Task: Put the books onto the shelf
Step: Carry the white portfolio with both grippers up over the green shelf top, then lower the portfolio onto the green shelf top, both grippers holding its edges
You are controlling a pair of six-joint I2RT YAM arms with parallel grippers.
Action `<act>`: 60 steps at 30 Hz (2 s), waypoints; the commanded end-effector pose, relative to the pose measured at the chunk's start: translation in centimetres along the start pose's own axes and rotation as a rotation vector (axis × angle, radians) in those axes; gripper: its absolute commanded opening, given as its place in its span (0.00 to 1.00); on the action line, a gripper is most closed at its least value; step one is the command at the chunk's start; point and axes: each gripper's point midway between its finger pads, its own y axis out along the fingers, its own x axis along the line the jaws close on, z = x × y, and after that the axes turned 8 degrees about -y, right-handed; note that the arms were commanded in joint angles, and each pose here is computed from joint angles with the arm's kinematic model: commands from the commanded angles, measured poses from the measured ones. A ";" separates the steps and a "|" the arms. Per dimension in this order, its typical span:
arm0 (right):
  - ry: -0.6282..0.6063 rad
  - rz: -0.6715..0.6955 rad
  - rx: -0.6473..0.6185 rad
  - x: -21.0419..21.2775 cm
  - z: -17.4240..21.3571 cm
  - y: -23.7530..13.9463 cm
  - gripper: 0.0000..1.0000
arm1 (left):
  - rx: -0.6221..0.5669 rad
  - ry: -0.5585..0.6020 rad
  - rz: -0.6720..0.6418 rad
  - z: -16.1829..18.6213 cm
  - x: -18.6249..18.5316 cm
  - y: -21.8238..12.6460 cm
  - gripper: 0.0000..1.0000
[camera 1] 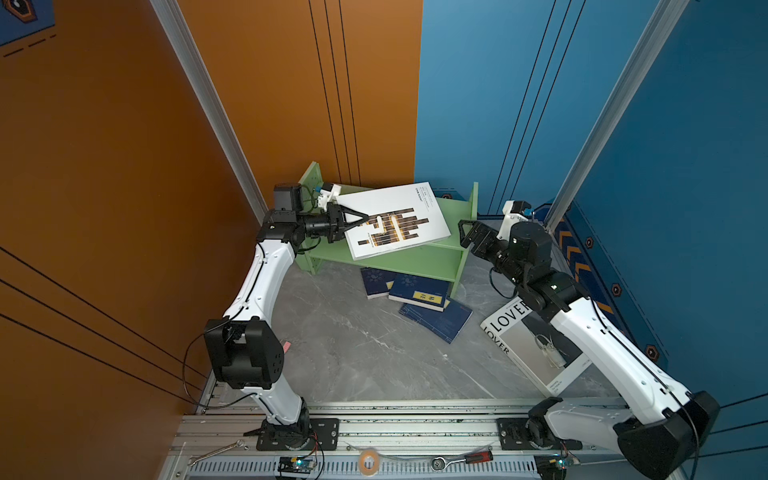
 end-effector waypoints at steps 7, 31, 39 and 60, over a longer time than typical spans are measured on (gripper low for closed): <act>-0.004 0.098 -0.041 -0.3 -0.9 3.4 0.94 | 0.069 0.039 -0.010 -0.3 -0.2 1.9 0.25; -0.005 0.248 0.085 -3.0 2.8 7.3 0.89 | -0.143 0.145 -0.491 -6.4 5.2 0.8 0.65; -0.019 0.269 0.112 -3.5 3.6 6.6 0.88 | -0.133 0.165 -0.515 -5.5 5.1 1.8 0.68; -0.032 0.224 0.066 -2.8 1.8 2.1 0.88 | -0.304 -0.046 -0.162 -0.2 2.9 -1.6 0.92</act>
